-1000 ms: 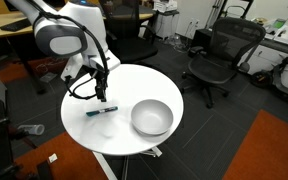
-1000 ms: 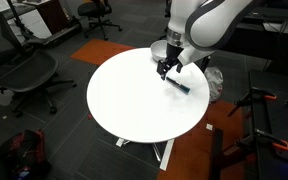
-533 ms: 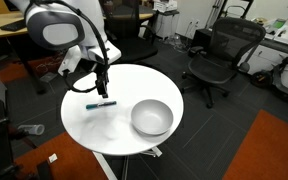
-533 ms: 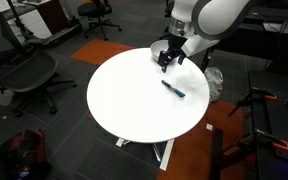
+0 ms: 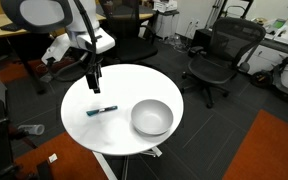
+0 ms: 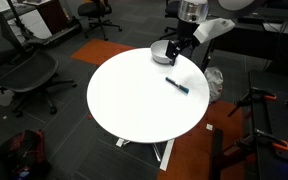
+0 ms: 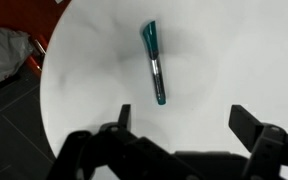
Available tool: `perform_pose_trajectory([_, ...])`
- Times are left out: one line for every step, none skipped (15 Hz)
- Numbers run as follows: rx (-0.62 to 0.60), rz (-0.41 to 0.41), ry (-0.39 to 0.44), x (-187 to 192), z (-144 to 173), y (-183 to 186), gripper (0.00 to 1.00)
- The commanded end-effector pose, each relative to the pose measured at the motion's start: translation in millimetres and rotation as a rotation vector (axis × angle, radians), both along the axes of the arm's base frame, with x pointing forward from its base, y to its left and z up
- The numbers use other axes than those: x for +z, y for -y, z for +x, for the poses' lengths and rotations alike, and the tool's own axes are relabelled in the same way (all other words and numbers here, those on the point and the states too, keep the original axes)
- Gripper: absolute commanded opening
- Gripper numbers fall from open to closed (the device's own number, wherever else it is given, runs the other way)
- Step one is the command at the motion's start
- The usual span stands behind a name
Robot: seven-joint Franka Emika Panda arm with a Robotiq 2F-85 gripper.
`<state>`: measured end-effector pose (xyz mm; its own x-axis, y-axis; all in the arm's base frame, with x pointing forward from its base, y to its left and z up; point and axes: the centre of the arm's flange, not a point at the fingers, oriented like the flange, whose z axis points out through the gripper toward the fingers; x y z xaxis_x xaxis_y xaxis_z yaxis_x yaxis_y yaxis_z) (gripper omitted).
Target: Pick the marker from the bowl and put it on the table
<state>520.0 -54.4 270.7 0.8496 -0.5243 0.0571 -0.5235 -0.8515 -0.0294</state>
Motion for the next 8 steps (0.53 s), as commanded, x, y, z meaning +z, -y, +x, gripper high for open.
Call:
perform_pose_trajectory([0.024,0.0,-0.006,22.5,-23.1,2.9,1.0])
perform_pose_trajectory([0.025,0.001,-0.006,24.9,-24.6,3.4,1.0])
perform_pose_trajectory([0.024,0.001,-0.005,27.1,-25.6,4.3,1.0])
perform_pose_trajectory([0.021,0.003,-0.006,28.3,-25.7,5.5,1.0])
perform_pose_trajectory([-0.002,0.003,0.004,15.7,-12.6,3.8,1.0])
perform_pose_trajectory([-0.003,0.004,0.004,17.7,-13.7,4.4,1.0])
perform_pose_trajectory([-0.003,0.004,0.005,18.9,-14.2,4.8,1.0])
perform_pose_trajectory([-0.004,0.004,0.005,19.5,-14.5,5.1,1.0])
